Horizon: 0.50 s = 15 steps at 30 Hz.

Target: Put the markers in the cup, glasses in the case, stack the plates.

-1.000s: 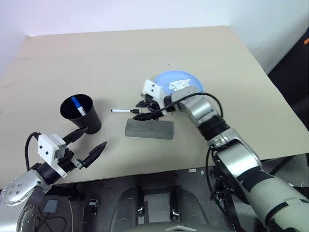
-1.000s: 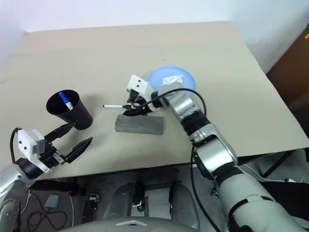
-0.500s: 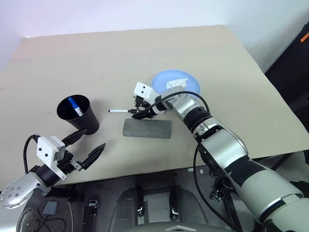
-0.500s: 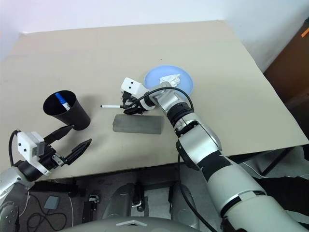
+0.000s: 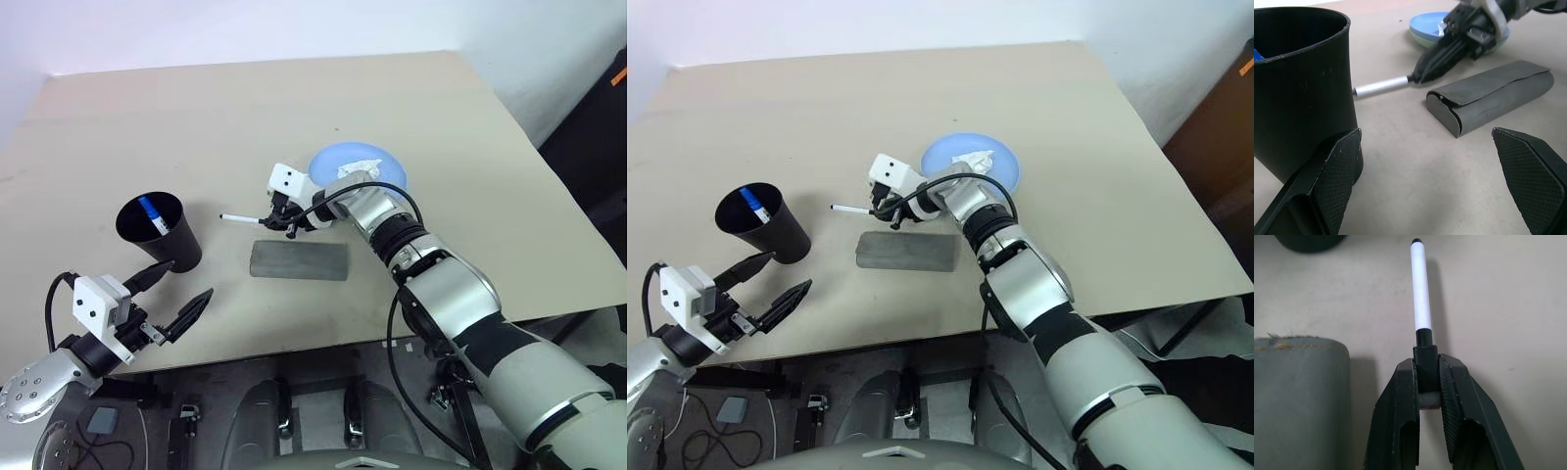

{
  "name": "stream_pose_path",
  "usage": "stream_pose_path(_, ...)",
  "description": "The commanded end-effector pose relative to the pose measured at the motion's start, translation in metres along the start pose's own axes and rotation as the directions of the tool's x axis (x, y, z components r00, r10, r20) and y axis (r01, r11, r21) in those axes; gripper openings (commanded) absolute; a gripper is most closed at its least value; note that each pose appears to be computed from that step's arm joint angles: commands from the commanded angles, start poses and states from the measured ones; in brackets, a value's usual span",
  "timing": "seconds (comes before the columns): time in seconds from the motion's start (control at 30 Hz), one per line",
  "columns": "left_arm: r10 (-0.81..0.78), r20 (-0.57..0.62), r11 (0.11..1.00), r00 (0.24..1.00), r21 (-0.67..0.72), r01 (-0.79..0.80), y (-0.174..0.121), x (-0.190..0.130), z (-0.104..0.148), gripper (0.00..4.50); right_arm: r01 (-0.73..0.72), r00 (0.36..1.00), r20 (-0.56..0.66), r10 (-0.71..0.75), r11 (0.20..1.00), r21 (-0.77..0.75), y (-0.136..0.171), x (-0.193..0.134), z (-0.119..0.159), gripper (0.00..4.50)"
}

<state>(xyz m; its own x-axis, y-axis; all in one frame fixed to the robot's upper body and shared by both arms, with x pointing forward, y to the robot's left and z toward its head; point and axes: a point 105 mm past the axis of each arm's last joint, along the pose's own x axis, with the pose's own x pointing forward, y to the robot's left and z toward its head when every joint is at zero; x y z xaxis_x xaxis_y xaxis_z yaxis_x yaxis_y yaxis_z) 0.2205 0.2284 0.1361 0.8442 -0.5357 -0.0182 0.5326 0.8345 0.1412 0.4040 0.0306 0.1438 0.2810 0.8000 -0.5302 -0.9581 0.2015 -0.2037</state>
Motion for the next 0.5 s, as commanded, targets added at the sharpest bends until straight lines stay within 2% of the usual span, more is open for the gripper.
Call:
stream_pose_path(0.03,-0.011,0.023,0.999,1.000,0.041,0.010,0.001,0.001,0.009,4.50,0.002,0.997,0.073,0.006,0.993,-0.120,-0.013,-0.027,0.031,0.26)
stream_pose_path(0.13,-0.034,0.024,0.999,0.999,0.038,0.033,-0.002,0.004,0.010,4.50,-0.089,0.994,0.045,0.103,0.967,-0.239,-0.011,-0.053,0.026,0.26)
stream_pose_path(0.27,-0.059,0.025,0.998,0.998,0.035,0.058,-0.003,0.007,0.012,4.50,-0.145,0.989,-0.011,0.150,0.928,-0.343,-0.010,-0.078,0.018,0.26)
stream_pose_path(0.5,-0.111,0.005,0.993,0.994,0.039,0.111,-0.005,0.014,0.022,4.50,-0.297,0.949,-0.050,0.311,0.830,-0.473,0.017,-0.107,0.018,0.26)
